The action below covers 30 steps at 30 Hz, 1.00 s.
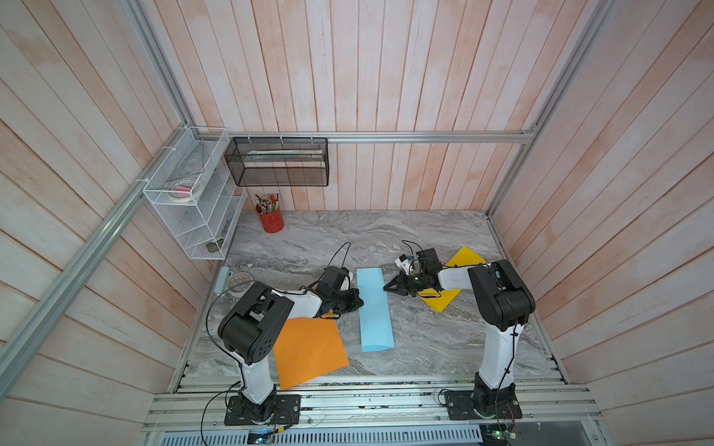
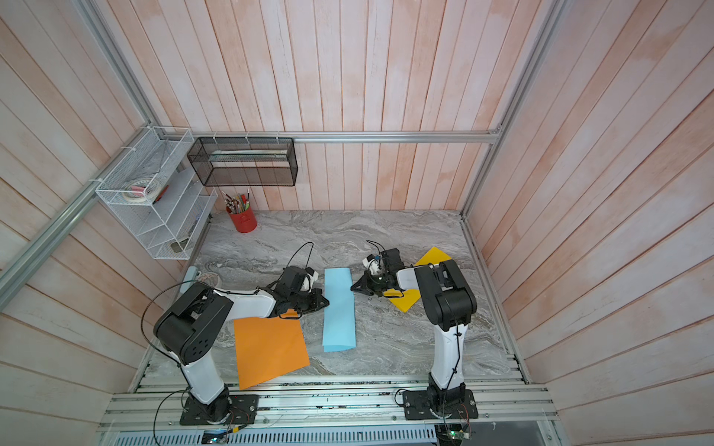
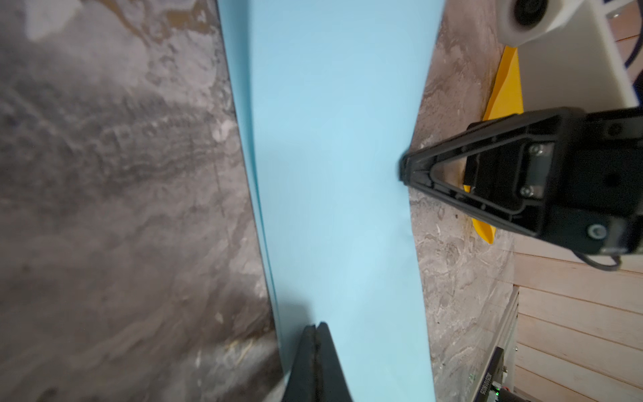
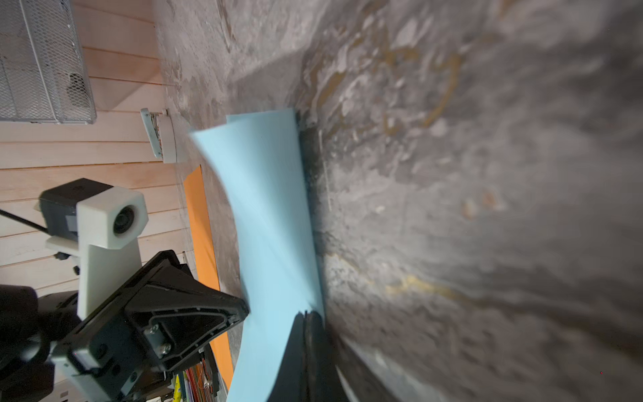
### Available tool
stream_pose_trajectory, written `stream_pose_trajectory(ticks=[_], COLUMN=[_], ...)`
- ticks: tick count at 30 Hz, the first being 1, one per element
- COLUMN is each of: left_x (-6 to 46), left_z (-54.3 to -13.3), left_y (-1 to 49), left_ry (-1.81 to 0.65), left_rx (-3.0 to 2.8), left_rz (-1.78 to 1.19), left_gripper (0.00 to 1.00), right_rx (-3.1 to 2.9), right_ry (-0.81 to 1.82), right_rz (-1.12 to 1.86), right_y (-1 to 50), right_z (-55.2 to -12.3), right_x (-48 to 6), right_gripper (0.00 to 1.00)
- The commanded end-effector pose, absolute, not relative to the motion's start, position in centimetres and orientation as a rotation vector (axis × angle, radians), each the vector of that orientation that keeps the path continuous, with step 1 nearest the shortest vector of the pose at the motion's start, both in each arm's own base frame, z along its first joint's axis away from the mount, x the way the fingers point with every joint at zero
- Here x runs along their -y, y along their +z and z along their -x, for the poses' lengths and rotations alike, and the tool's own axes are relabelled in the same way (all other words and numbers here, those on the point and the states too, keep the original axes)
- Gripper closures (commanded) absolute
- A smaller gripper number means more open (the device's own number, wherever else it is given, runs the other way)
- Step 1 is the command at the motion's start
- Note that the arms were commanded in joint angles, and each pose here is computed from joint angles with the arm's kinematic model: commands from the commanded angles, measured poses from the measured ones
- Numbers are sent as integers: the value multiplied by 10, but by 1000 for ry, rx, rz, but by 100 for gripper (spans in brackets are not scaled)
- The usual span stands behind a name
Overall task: Fold the rectangular paper in half along the long edge
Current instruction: Fold the paper at the center of the board.
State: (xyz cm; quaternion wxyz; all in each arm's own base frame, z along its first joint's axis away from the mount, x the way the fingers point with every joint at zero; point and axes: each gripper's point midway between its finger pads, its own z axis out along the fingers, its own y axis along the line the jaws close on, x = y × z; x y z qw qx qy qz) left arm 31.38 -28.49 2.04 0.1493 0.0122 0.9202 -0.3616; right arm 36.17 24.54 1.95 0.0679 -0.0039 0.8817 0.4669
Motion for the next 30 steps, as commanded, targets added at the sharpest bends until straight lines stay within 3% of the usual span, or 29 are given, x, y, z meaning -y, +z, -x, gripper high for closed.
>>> stream_pose_trajectory(ticks=[1,11,30], left_x=[259,257,258], left_z=[-281,-279,-278], left_y=[-32,-34,-32], left_ry=[-867,-863,-860], left_rx=[-2862,-2867,-2868], left_rz=[13,19,13], left_gripper=[100,100,100], right_rx=[-2709,-2560,-2710], right_ry=[1298,1430,1342], right_rz=[-83,127,25], right_y=[4,70,-3], right_z=[-362,-375,-378], right_x=[-215,-260,-251], right_gripper=[100,100,100])
